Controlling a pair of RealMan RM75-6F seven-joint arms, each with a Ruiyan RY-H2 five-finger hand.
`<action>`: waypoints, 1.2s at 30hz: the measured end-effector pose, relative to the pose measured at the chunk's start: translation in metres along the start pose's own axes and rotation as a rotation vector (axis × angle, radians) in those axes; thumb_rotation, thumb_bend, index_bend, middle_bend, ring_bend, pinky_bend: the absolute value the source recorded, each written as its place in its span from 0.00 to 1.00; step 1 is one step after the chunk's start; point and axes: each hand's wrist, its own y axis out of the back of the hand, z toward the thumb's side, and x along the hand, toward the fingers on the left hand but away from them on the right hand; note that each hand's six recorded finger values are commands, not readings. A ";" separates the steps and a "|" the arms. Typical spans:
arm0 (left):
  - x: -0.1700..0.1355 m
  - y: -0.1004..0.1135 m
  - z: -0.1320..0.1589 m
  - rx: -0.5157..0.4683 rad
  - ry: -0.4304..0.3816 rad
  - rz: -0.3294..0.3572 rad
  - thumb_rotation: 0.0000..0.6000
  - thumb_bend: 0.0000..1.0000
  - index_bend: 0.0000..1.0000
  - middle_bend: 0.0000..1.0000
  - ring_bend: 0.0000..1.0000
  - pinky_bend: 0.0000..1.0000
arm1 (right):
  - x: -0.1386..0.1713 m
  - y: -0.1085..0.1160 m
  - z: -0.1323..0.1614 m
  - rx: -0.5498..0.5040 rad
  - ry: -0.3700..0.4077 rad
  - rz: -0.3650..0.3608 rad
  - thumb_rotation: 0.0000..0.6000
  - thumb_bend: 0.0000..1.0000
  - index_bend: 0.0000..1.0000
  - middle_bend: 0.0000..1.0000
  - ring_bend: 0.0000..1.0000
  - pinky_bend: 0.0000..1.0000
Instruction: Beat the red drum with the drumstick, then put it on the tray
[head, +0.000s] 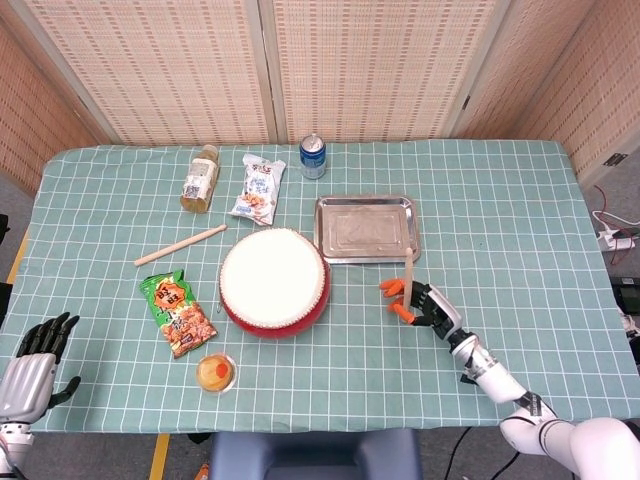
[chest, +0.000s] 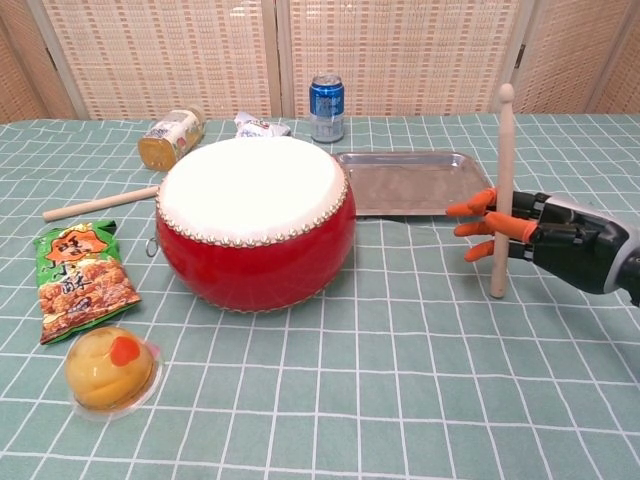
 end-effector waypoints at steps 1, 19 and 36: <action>0.000 0.000 0.000 -0.001 -0.002 0.000 1.00 0.24 0.01 0.00 0.00 0.03 | 0.000 0.000 0.000 0.001 0.000 0.000 1.00 0.42 0.48 0.31 0.33 0.44; 0.002 0.000 0.003 -0.023 -0.053 0.037 1.00 0.24 0.02 0.00 0.00 0.02 | -0.005 -0.009 -0.011 0.025 0.012 -0.046 1.00 0.34 0.60 0.49 0.58 0.71; 0.005 -0.004 0.003 -0.019 -0.054 0.022 1.00 0.25 0.02 0.00 0.00 0.02 | -0.009 -0.011 -0.013 0.063 0.042 -0.090 1.00 0.37 0.79 0.77 0.91 1.00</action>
